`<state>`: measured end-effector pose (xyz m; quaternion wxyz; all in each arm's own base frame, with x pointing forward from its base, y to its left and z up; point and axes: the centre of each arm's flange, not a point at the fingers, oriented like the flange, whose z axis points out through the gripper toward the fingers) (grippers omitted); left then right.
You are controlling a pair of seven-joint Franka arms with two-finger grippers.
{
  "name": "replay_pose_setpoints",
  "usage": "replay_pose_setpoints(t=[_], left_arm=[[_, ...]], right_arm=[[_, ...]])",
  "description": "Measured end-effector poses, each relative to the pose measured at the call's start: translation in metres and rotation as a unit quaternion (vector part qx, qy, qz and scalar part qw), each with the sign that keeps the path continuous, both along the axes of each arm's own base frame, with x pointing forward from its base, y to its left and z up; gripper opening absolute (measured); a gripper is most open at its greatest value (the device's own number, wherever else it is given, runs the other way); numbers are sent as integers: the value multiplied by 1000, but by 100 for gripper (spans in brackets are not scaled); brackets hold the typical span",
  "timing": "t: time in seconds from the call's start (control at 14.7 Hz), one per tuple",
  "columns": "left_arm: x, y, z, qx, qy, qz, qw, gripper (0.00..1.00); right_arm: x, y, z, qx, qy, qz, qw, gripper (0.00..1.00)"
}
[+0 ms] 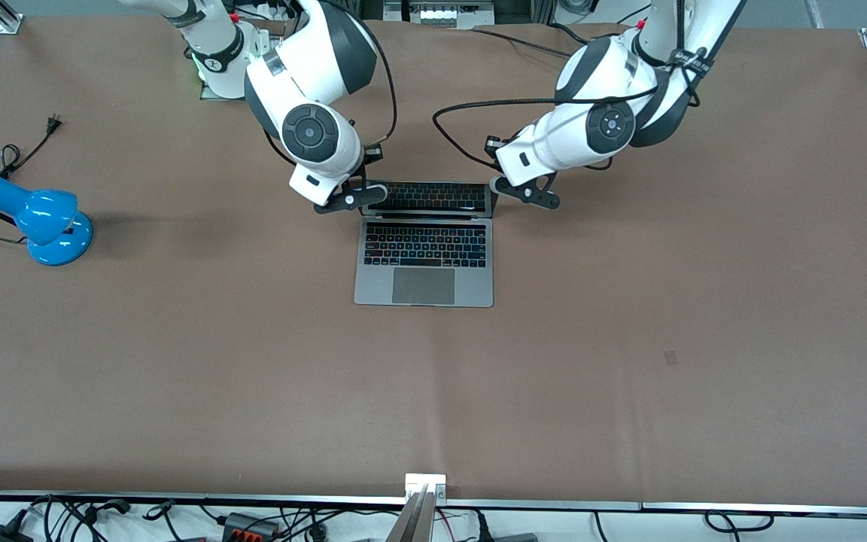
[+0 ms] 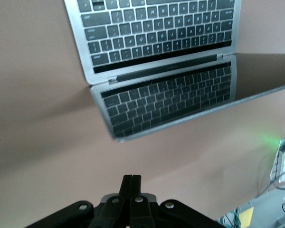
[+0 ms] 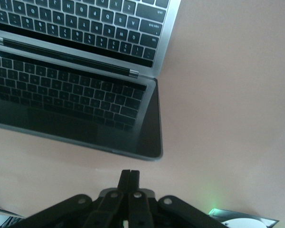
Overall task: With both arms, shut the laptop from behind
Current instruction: 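Push the screen's back with both grippers, tilting it toward the keyboard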
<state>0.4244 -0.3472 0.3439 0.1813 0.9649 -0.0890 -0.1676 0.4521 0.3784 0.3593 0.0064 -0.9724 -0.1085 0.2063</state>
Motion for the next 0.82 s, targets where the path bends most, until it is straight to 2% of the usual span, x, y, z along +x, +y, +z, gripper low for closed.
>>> replay_pose_setpoints(t=[0.2,0.54,0.82], left_arm=[[-5,-6,-15,-4,-11,4,1000,1],[6,-8,-18,-17,-44,25,999,1],[10,-13,-29,-24,-54,34,998,1]], right_arm=[[5,3,0,1,-3,-1,1000,1],[20,1,-4,0,-7,-9,1000,1],[31,2,-8,1,-9,-13,1000,1]])
